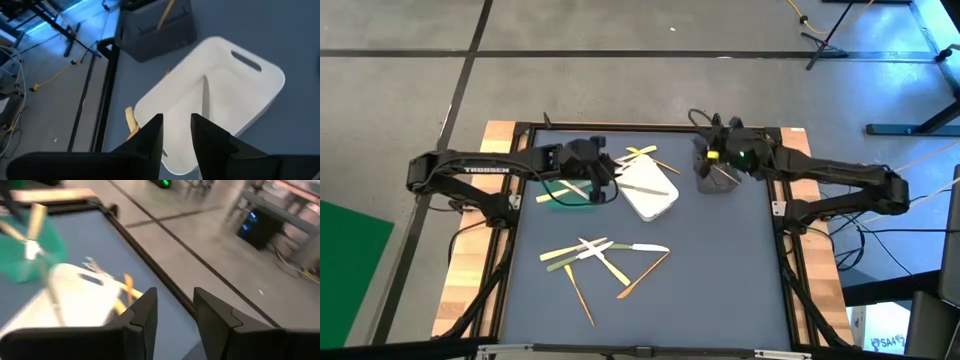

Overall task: Sort silverware by color (type)
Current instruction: Put the top gold table knife into the black bin

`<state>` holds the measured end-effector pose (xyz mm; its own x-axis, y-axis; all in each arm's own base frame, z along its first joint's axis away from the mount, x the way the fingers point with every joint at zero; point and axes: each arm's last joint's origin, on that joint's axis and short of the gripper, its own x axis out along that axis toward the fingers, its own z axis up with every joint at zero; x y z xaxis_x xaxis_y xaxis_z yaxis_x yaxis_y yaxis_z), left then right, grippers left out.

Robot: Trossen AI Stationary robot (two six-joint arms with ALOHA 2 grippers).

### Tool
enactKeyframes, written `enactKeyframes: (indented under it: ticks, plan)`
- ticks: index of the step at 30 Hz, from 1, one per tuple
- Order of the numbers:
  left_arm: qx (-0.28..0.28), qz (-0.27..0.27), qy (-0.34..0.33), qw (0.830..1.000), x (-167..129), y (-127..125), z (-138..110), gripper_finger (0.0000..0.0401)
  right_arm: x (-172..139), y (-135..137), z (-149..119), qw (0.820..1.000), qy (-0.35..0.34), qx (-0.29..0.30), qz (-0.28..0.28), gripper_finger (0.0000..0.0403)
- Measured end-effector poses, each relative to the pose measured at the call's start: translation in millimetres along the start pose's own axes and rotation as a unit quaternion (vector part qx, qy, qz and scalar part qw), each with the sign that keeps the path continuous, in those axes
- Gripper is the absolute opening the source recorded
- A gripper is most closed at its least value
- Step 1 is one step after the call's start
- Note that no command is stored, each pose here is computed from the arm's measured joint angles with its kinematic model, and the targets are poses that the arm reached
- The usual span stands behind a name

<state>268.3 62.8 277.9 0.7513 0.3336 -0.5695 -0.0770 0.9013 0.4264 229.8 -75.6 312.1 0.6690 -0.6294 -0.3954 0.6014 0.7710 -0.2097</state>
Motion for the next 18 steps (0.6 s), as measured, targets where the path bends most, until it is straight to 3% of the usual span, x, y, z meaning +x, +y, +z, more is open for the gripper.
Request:
enactKeyframes:
  ticks: [6,18]
  plan:
    - [-0.030,0.006,-0.007,1.000,-4,2,1,0.0093,38,-21,-3,0.999,0.003,0.033,0.043,0.0117]
    - [-0.039,0.015,-0.003,0.999,-3,7,-1,0.0093,117,-43,2,0.987,0.136,0.061,0.062,0.0117]
